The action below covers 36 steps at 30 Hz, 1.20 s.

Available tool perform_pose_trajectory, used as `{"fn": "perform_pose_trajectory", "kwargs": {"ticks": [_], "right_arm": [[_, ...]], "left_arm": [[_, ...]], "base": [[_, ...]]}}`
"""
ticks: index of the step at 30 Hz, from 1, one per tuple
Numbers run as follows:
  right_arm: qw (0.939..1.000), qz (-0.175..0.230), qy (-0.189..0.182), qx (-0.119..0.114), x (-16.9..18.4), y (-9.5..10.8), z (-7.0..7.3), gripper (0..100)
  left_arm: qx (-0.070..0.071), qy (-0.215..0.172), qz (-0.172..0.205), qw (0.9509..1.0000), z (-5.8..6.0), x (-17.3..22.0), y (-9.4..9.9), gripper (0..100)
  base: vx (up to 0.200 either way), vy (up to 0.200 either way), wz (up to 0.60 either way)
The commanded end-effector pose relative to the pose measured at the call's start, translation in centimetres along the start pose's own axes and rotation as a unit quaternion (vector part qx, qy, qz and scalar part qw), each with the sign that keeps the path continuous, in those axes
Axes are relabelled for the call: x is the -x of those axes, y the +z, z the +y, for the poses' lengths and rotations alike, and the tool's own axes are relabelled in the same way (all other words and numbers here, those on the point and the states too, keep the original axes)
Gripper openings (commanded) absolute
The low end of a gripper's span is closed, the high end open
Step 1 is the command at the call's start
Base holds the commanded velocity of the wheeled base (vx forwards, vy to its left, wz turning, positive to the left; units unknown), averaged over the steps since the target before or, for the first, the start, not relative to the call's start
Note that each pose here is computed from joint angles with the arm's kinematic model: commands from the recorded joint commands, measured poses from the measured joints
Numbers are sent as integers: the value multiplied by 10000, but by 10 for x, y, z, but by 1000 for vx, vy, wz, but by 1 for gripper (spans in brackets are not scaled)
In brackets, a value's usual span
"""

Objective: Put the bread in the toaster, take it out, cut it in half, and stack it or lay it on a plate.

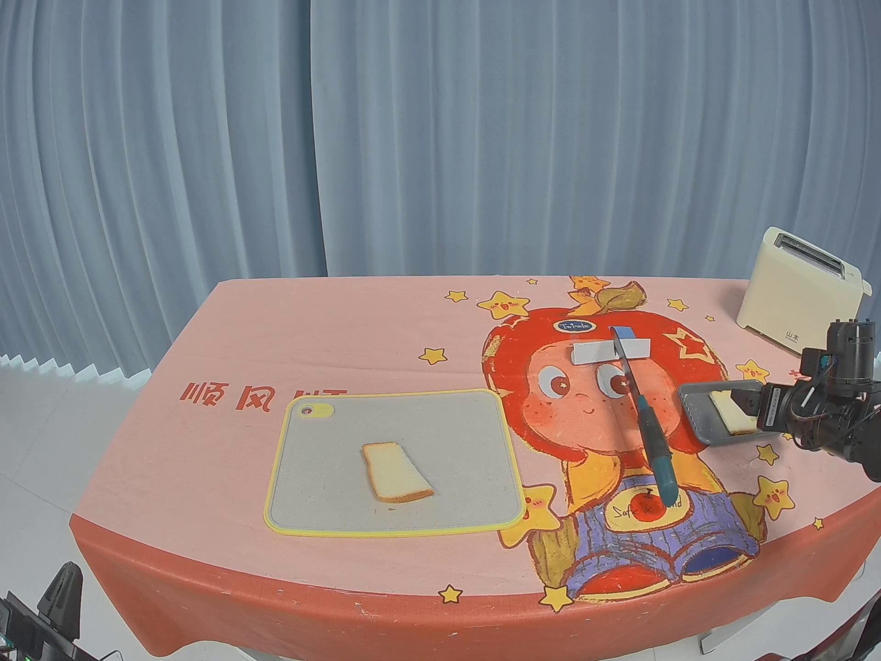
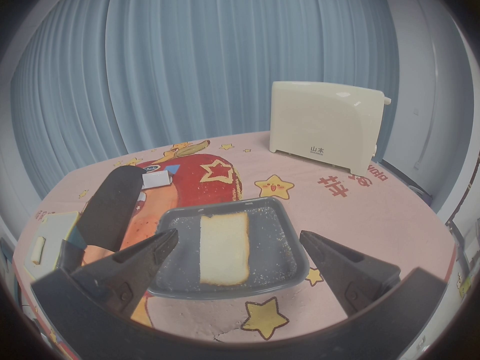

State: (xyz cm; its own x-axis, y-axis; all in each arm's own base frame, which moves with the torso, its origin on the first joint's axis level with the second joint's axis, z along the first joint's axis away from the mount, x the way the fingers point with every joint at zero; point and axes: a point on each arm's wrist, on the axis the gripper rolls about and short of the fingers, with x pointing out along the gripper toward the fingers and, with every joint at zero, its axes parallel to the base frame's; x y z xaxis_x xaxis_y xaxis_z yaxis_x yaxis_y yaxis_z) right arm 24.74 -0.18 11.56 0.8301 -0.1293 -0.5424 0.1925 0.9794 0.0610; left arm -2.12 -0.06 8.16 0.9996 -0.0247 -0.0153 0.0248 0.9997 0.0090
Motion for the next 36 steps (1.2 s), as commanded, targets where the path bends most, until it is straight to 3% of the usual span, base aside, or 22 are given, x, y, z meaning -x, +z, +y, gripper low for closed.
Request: {"fn": "perform_pose_trajectory", "kwargs": {"ticks": [1, 17, 36], "right_arm": [[9996, -277, 111, 1, 16, 6, 3, 100], [9950, -926, 364, 91, 54, 18, 8, 100], [9913, -1149, 601, 231, 76, 12, 11, 100]], "left_arm": [[3, 0, 92, 10000, 0, -1, -5, 0], [3, 0, 92, 10000, 0, -1, -5, 0], [3, -8, 92, 10000, 0, -1, -5, 0]], "base": [[0, 0, 0], [0, 0, 0], [0, 0, 0]]}}
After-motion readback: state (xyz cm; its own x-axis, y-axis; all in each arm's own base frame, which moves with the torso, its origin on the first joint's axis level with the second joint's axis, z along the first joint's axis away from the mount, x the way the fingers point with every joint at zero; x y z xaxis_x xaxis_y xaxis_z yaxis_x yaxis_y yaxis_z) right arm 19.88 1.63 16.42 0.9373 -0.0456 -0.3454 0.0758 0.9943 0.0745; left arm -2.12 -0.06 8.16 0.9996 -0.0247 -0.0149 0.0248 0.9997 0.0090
